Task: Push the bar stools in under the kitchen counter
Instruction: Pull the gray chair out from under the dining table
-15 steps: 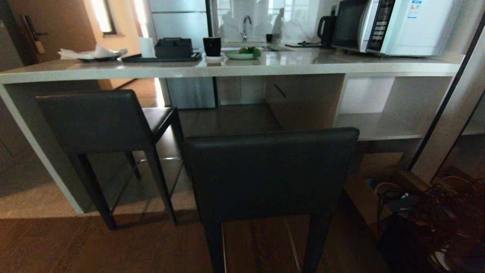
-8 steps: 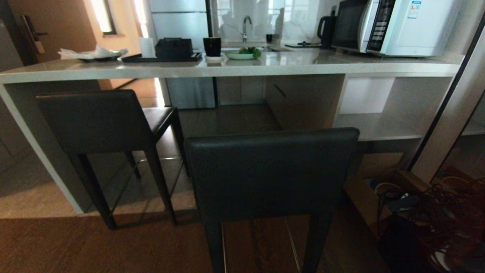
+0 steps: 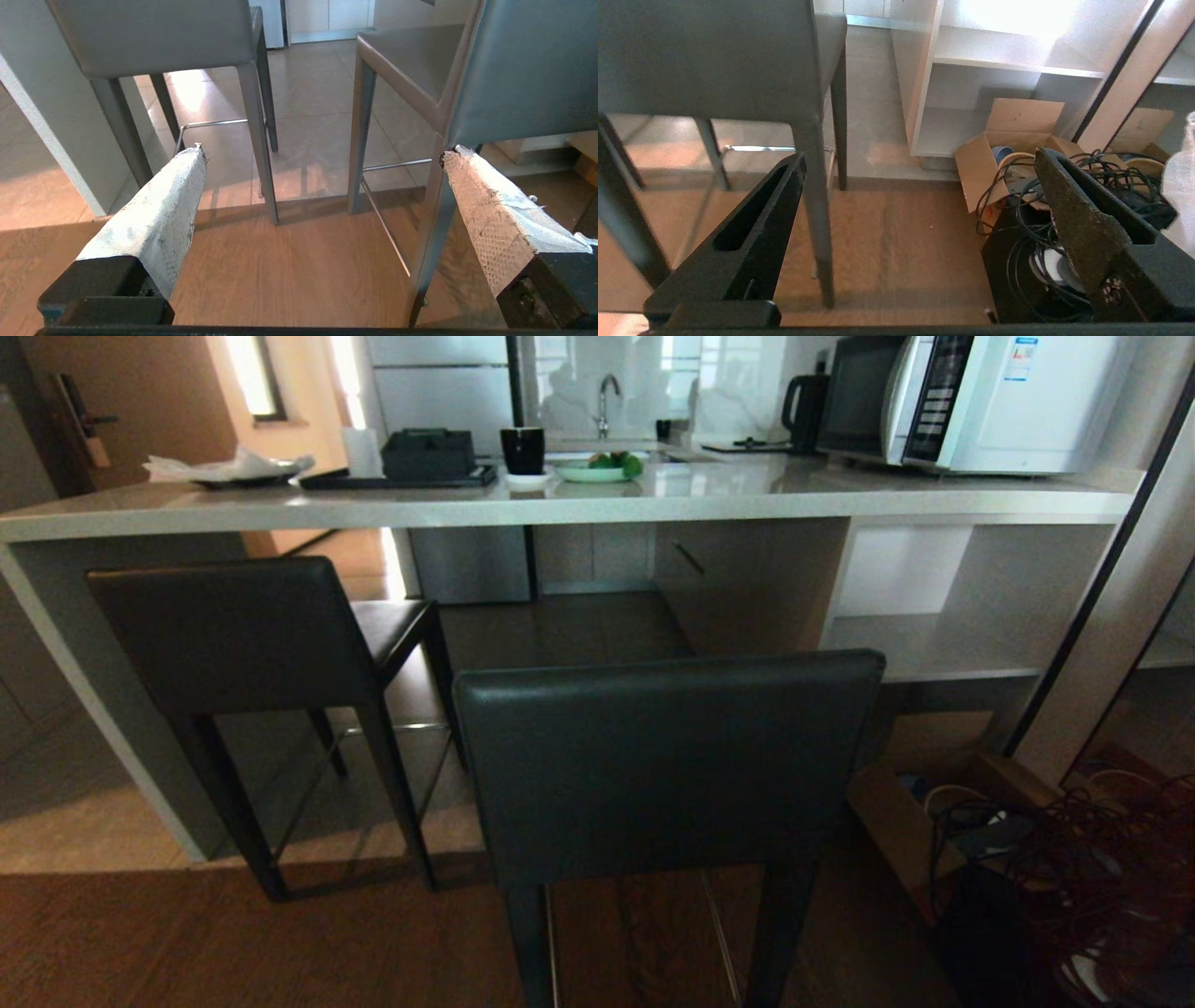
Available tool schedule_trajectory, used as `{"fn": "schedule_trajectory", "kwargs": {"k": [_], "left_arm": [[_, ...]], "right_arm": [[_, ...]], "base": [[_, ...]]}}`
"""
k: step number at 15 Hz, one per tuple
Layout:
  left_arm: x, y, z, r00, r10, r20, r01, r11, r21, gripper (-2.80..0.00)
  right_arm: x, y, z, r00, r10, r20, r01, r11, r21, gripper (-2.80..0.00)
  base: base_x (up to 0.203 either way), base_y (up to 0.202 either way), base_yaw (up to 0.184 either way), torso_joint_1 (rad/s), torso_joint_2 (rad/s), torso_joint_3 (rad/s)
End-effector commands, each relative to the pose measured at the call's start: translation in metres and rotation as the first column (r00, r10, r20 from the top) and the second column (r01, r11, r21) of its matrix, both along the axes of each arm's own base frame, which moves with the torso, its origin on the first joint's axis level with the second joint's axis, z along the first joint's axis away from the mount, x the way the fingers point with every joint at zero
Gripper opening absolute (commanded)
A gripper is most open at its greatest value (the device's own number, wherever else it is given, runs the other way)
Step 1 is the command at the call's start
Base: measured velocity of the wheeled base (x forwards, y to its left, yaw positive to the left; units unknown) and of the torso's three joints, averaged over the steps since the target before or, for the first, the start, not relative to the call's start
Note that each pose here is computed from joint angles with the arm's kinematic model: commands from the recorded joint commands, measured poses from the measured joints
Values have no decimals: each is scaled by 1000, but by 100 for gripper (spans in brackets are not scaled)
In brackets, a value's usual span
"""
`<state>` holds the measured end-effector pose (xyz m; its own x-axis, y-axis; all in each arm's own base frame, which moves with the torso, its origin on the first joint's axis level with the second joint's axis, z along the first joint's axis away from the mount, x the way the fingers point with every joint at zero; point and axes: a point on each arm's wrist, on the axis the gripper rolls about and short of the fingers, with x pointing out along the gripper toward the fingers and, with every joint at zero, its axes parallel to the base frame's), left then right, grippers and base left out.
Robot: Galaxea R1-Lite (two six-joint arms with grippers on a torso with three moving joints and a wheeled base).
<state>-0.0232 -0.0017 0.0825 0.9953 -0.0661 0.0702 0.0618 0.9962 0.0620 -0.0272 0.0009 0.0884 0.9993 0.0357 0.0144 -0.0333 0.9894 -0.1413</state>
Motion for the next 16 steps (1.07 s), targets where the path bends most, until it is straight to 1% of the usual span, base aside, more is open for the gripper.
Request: {"fn": "schedule_trajectory", "kwargs": {"k": [1, 2, 5, 7, 8, 9, 11, 12, 15, 16], "left_arm": [[0, 0, 0, 1000, 0, -3, 0, 1000, 1, 0], [0, 0, 0, 1000, -1, -1, 1, 1000, 3, 0], [0, 0, 1, 1000, 0, -7, 0, 1000, 22, 0], [0, 1, -7, 996, 41, -75, -37, 998, 51, 0], [0, 1, -7, 997, 35, -68, -30, 998, 63, 0], [0, 0, -7, 997, 23, -70, -19, 998, 62, 0], [0, 1, -7, 997, 26, -68, -23, 999, 40, 0], [0, 1, -7, 997, 27, -69, -25, 999, 27, 0], [0, 1, -7, 997, 27, -68, -25, 999, 31, 0], [0, 1, -7, 997, 27, -68, -25, 999, 30, 0]], "right_arm": [[5, 0, -18, 999, -1, -43, 1, 1000, 11, 0], [4, 0, -14, 1000, 0, -29, 1, 999, 37, 0], [5, 0, -15, 1000, -7, -30, 9, 999, 41, 0], [5, 0, -15, 999, -10, -31, 11, 999, 41, 0], [5, 0, -15, 999, -14, -30, 15, 999, 43, 0], [5, 0, -15, 999, -14, -30, 15, 999, 44, 0], [5, 0, -15, 999, -15, -30, 17, 998, 53, 0], [5, 0, -14, 1000, -15, -28, 17, 997, 79, 0], [5, -1, -14, 999, -26, -27, 29, 994, 109, 0], [5, -1, -14, 999, -28, -27, 31, 994, 109, 0]], "base": [[0, 0, 0, 0, 0, 0], [0, 0, 0, 0, 0, 0], [0, 0, 0, 0, 0, 0], [0, 0, 0, 0, 0, 0], [0, 0, 0, 0, 0, 0], [0, 0, 0, 0, 0, 0], [0, 0, 0, 0, 0, 0], [0, 0, 0, 0, 0, 0], [0, 0, 0, 0, 0, 0], [0, 0, 0, 0, 0, 0]]}}
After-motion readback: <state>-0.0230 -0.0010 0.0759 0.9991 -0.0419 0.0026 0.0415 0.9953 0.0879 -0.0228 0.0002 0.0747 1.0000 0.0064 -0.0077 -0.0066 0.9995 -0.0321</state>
